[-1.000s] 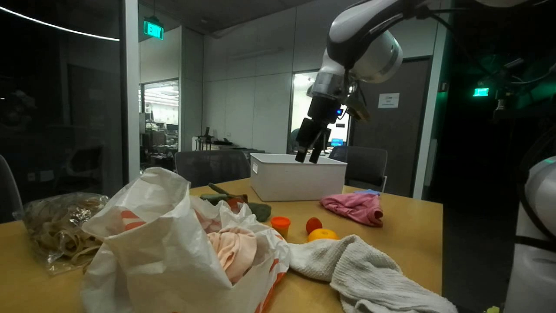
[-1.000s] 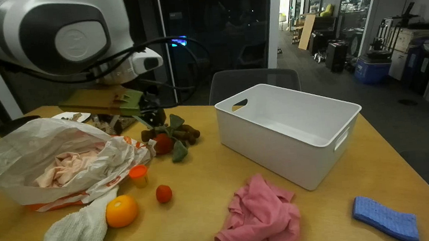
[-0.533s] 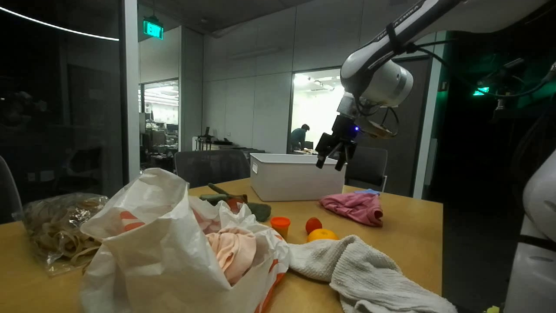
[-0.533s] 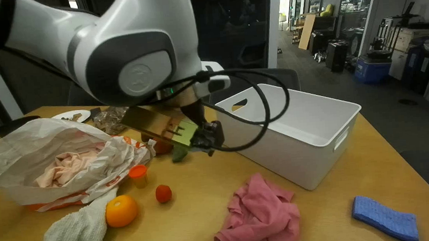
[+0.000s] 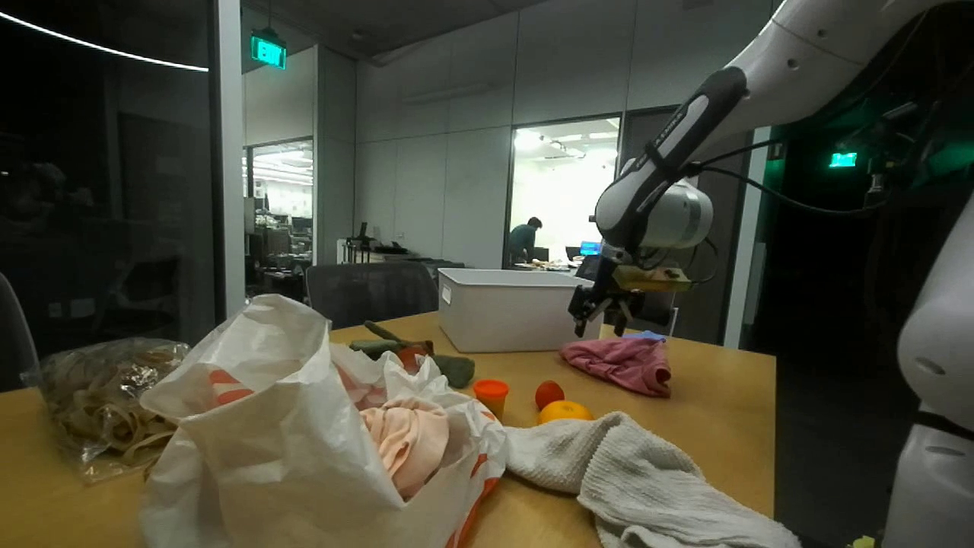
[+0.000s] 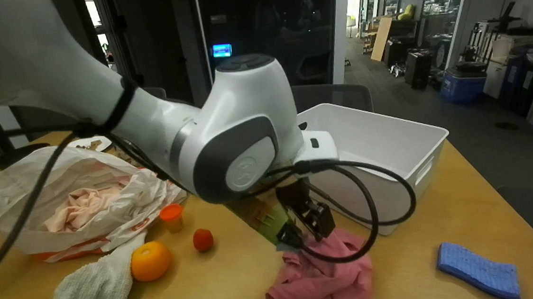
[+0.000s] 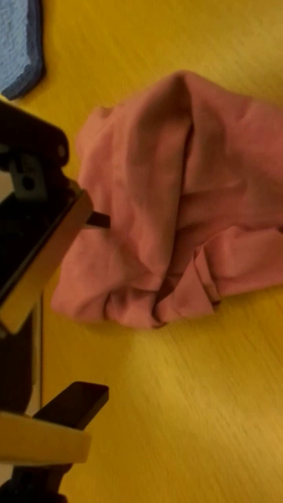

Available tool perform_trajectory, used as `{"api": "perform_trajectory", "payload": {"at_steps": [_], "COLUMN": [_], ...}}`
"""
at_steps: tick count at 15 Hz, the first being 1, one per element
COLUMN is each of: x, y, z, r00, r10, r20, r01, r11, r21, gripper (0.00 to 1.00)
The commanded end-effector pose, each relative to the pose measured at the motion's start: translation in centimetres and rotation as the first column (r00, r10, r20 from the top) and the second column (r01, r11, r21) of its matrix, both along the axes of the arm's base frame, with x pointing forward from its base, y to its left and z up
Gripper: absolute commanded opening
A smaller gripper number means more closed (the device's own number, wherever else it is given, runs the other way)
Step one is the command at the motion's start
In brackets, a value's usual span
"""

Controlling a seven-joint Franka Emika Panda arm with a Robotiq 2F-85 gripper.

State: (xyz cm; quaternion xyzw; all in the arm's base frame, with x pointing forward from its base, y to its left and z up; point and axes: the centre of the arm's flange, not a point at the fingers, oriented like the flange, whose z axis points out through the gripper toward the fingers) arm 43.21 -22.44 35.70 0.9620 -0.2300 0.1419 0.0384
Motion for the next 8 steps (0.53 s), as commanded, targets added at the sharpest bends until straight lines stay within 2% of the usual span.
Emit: {"api": "perform_trajectory", "payload": {"at_steps": [1, 8], "x": [1.4, 1.6], "y": [-1.3, -2.9], "z": [-2.7, -8.0], "r00": [0.995, 0.97], "r10": [-0.09, -0.177], "r20": [-0.042, -0.166], "r01": [0.088, 0.151], "r11": [0.995, 0.976], "r21": [-0.047, -0.156], "gripper": [1.0, 1.0]}}
